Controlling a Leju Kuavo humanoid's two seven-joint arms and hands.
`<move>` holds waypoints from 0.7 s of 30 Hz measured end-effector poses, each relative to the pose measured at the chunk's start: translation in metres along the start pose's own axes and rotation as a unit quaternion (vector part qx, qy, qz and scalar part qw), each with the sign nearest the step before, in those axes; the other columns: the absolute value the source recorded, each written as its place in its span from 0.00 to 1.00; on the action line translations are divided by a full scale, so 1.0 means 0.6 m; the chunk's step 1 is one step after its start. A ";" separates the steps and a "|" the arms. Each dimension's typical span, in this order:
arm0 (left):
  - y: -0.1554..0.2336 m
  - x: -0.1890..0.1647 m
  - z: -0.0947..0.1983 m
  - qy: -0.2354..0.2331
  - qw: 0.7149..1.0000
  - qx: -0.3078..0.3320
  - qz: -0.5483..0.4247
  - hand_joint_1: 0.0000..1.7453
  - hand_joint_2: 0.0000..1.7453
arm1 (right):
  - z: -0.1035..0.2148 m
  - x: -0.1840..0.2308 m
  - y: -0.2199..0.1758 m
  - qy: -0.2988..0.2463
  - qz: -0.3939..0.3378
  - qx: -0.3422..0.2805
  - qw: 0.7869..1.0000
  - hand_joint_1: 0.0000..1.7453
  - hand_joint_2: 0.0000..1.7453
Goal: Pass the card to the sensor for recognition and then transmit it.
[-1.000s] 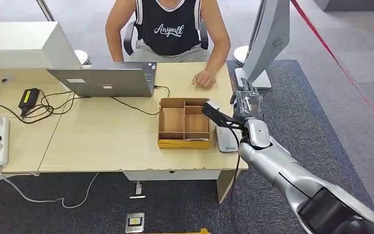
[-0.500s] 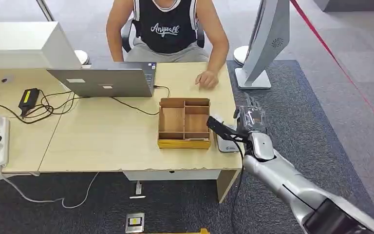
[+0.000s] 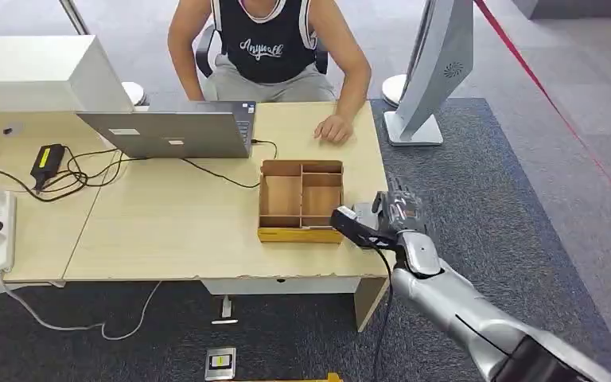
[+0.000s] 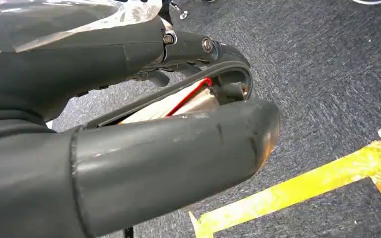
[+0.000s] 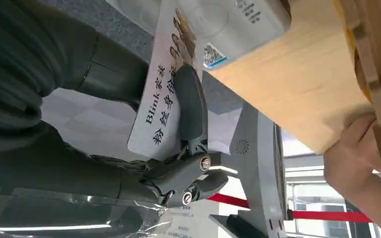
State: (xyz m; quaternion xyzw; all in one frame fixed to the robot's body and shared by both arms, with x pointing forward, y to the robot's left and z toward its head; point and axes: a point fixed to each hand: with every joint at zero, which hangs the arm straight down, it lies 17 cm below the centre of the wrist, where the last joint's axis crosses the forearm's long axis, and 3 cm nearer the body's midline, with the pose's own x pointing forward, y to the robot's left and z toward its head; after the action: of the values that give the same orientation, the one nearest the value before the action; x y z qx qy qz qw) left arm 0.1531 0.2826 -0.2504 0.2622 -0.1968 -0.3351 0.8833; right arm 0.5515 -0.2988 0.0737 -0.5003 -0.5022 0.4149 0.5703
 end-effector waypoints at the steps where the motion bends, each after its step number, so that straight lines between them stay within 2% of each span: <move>1: 0.000 0.000 0.000 0.000 1.000 0.000 0.000 0.00 0.00 | 0.003 -0.001 0.005 0.000 0.000 0.003 1.000 1.00 1.00; 6: -0.001 -0.001 0.000 0.001 1.000 0.000 0.000 0.00 0.00 | 0.014 -0.003 0.025 0.002 0.003 0.015 1.000 1.00 1.00; 21: 0.001 -0.004 -0.001 0.002 1.000 0.000 -0.001 0.00 0.00 | 0.018 -0.005 0.033 0.005 0.000 0.022 1.000 1.00 1.00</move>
State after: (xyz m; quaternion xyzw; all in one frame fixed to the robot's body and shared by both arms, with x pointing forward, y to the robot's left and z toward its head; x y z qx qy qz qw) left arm 0.1518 0.2847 -0.2507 0.2633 -0.1952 -0.3356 0.8831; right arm 0.5412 -0.2972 0.0536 -0.4898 -0.4905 0.4234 0.5833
